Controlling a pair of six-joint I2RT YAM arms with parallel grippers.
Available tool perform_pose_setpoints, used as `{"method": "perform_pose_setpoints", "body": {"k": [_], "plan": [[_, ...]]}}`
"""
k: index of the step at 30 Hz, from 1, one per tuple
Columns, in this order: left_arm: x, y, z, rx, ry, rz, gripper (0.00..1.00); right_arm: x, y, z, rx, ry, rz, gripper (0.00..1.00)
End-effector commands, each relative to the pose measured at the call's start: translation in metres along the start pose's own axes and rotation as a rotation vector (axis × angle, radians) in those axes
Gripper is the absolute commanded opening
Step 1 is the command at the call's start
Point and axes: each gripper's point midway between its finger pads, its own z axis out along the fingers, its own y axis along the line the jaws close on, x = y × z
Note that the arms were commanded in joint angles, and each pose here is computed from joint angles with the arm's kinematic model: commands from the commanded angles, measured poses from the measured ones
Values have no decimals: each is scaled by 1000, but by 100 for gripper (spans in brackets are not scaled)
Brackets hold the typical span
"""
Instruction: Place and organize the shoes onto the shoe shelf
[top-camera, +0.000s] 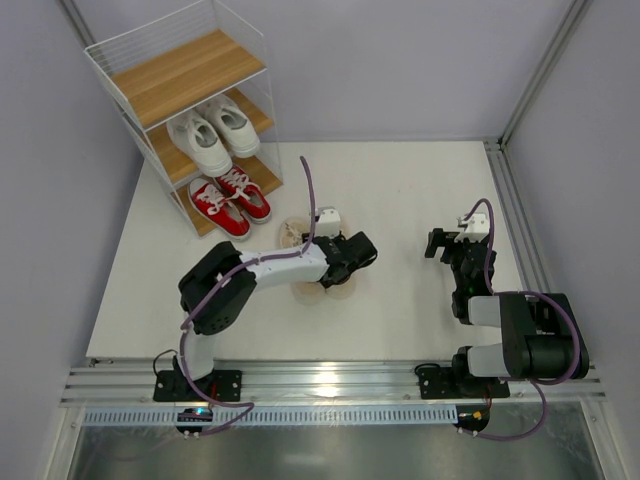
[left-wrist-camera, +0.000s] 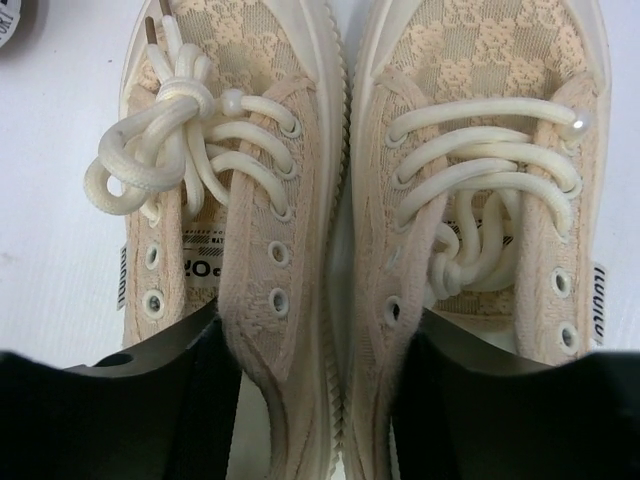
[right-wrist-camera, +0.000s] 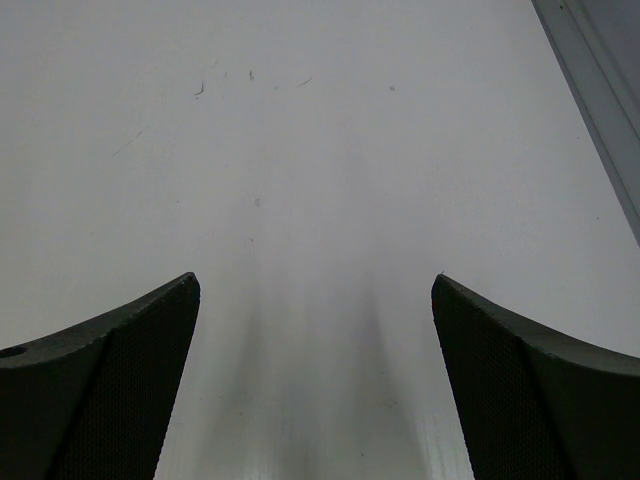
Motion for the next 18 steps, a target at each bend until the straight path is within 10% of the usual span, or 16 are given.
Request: {"method": "perform_pose_setpoints", "body": {"k": [1, 8, 14, 18], "plan": [[-29, -6, 6, 41, -33, -34, 51, -29, 0, 7, -6, -101, -7, 97], [-35, -12, 27, 54, -2, -22, 41, -29, 0, 7, -6, -101, -7, 97], [-27, -18, 41, 65, 7, 10, 2, -29, 0, 7, -6, -101, -7, 97], [-31, -21, 32, 91, -5, 5, 0, -29, 0, 7, -6, -102, -7, 97]]}}
